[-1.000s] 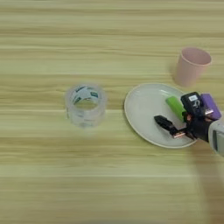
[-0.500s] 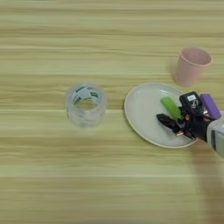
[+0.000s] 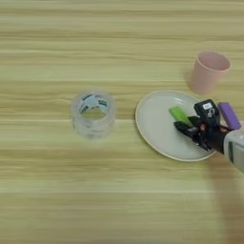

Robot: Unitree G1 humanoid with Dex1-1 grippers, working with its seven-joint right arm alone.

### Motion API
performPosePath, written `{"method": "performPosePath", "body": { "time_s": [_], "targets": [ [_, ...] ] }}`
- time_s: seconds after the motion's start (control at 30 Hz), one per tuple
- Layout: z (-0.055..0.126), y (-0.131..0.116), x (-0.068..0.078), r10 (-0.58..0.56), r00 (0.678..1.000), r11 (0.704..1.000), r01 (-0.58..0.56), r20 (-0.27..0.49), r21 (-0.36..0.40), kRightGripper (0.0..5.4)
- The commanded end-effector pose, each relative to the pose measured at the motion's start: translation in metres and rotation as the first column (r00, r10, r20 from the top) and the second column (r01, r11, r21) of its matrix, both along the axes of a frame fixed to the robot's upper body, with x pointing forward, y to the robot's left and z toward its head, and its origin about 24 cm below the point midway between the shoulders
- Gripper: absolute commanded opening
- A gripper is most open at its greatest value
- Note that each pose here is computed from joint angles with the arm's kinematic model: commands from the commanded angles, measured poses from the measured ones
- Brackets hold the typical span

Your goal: Move the objects on the table

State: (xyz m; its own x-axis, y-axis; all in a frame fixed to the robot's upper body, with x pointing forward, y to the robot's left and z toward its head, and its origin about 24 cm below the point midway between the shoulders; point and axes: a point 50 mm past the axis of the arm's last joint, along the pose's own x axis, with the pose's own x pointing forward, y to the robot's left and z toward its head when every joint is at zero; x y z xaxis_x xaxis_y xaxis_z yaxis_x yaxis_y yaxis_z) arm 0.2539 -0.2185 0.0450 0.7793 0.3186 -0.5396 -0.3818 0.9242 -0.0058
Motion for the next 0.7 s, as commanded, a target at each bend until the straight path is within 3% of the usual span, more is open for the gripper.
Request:
{"method": "performPosePath", "body": {
  "time_s": [0.03, 0.43, 0.7],
  "targets": [
    [0.021, -0.001, 0.013, 0.008, 0.994, 0.999, -0.004, 0.108, -0.039, 1.48],
    [0.022, -0.002, 0.016, -0.007, 0.990, 0.999, 0.012, 0.139, -0.030, 1.39],
    [0.039, -0.012, 0.015, -0.043, 0.978, 0.998, 0.051, 0.205, -0.035, 1.39]
  ]
}}
